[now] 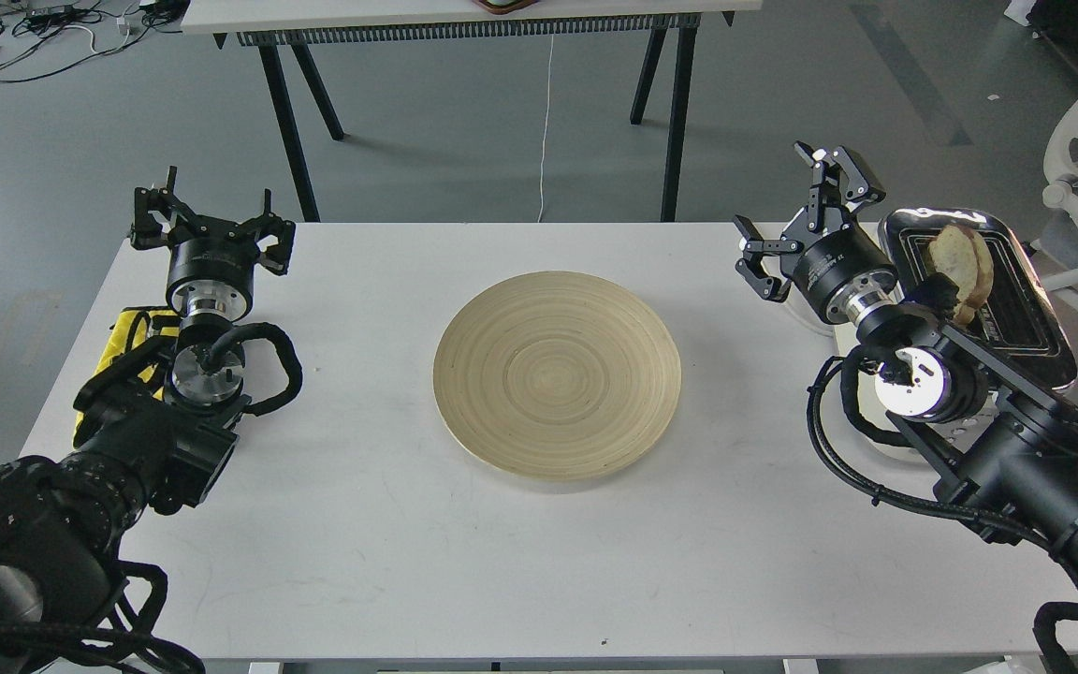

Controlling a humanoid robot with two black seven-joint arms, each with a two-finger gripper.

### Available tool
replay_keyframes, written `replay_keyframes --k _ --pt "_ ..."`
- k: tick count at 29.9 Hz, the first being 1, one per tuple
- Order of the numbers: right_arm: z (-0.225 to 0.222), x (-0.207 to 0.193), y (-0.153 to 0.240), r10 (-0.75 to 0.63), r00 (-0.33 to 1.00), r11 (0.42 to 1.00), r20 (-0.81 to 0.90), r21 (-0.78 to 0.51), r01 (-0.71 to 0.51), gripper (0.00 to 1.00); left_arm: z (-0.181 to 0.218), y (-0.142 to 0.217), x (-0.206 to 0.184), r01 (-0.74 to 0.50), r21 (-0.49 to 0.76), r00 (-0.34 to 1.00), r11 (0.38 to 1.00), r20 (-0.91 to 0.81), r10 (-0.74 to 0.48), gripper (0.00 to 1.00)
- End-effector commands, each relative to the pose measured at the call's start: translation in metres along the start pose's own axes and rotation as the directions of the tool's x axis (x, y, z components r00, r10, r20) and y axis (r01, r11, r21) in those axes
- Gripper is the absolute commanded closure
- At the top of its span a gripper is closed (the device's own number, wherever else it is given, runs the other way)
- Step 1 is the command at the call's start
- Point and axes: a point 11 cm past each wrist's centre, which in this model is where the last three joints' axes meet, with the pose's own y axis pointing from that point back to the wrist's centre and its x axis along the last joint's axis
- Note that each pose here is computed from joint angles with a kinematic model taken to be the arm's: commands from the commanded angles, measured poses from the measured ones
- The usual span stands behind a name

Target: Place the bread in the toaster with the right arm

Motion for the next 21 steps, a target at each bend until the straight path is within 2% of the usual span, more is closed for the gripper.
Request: replay_keyframes --k 1,12,21 --pt "0.009 0.001 0.001 -0.033 0.997 0.999 0.064 -0.012 0.034 0.01 0.0 0.0 0.0 0.0 0.0 1.0 1.0 0.0 0.0 0.0" --pt "0.026 -0.005 0.009 -0.122 0.981 0.992 0.15 -0.024 0.127 0.01 0.0 0.0 0.0 0.0 0.0 1.0 1.0 0.0 0.0 0.0" --pt "0.027 -0.003 0.01 -0.114 0.983 0.993 0.143 -0.016 0.117 0.01 0.0 0.0 0.0 0.0 0.0 1.0 1.0 0.0 0.0 0.0"
